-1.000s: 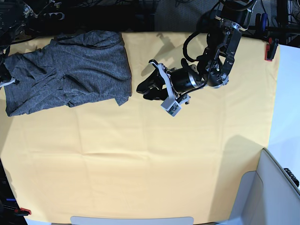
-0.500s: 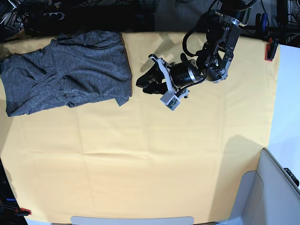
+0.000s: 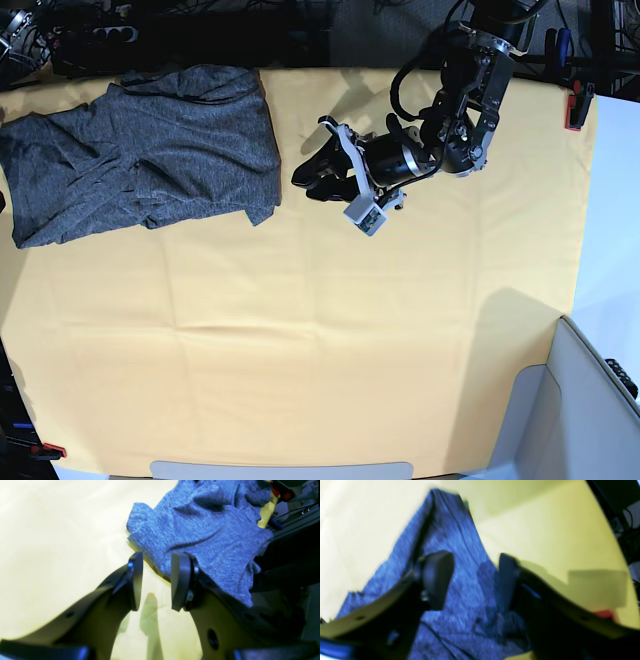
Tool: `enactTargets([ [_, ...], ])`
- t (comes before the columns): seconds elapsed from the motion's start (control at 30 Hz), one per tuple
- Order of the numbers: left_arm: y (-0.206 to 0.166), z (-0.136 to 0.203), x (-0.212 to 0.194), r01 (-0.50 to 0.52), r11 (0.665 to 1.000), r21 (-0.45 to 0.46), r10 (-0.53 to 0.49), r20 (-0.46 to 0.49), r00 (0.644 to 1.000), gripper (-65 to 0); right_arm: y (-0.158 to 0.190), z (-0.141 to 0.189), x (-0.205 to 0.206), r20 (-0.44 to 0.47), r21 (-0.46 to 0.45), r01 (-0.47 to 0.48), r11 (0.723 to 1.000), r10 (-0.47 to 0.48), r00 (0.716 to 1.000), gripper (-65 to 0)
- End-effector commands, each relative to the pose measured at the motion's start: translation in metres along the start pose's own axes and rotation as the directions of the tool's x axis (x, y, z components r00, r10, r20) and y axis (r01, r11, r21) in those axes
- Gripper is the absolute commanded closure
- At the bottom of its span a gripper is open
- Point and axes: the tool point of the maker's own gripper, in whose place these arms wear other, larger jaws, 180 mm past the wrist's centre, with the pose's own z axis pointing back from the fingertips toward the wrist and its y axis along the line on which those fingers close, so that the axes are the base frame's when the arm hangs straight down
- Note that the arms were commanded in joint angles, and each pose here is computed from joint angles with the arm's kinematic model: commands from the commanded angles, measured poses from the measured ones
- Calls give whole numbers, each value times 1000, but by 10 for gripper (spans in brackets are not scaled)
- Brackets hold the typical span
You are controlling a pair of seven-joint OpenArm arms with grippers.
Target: Fold the T-shirt properly
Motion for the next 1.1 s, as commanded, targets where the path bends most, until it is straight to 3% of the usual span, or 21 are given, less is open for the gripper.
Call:
enactTargets([
  [0.0, -3, 2, 17, 16, 1000, -14, -15, 56, 998, -187, -1, 8, 22, 39, -5, -17, 1000, 17, 999, -379],
  [0.43, -3, 3, 16, 9, 1000, -14, -9, 61, 998, -187, 0, -32, -22, -99, 18, 95, 995, -93, 991, -398],
  [0.77, -4, 2, 17, 8, 1000, -15, -7, 63, 998, -187, -23, -34, -31, -142, -149, -77, 986, 56, 988, -398],
  [0.93, -4, 2, 18, 10, 1000, -15, -9, 66, 998, -187, -5, -46, -44, -234, -166, -274, 947, 232, 944, -398],
  [1.07, -4, 2, 18, 10, 1000, -15, -9, 66, 998, -187, 7, -47, -50, -263, -146, -364, 920, 318, 911, -398],
])
